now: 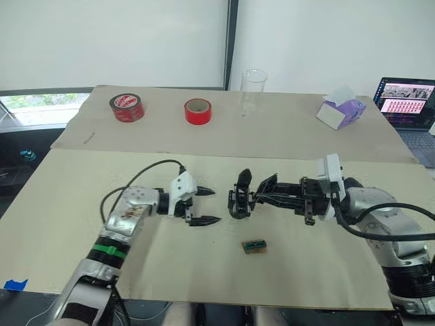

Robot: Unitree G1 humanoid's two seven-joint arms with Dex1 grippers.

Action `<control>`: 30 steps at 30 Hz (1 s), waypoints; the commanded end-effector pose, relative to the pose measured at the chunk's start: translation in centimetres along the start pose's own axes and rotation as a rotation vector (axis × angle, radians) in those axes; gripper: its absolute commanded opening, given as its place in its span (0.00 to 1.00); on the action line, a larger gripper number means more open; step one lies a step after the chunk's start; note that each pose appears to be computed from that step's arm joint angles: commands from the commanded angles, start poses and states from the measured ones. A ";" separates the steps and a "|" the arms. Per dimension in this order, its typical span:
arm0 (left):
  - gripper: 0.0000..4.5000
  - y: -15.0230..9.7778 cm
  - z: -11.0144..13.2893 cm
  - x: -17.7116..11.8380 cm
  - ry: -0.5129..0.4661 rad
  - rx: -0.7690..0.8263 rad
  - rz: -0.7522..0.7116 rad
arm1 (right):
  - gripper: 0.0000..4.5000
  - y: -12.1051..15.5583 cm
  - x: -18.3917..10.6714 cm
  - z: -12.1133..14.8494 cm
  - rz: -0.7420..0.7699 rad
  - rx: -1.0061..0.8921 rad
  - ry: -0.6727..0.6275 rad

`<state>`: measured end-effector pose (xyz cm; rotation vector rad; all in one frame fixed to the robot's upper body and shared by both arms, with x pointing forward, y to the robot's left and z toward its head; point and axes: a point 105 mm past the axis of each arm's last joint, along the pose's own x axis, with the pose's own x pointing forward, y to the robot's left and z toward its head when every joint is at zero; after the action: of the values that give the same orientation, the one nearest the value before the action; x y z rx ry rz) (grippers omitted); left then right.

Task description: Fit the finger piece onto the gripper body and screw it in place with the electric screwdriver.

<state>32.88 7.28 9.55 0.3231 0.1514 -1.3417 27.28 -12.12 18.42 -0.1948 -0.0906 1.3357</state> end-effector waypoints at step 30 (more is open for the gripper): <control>0.51 -0.5 -1.9 5.1 0.017 0.036 -0.044 | 0.09 -0.7 3.1 -1.3 0.159 -0.070 0.065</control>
<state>33.84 2.78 7.21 0.3515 0.1090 -1.3871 28.76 -9.59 16.34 -0.2764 -0.0278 1.4730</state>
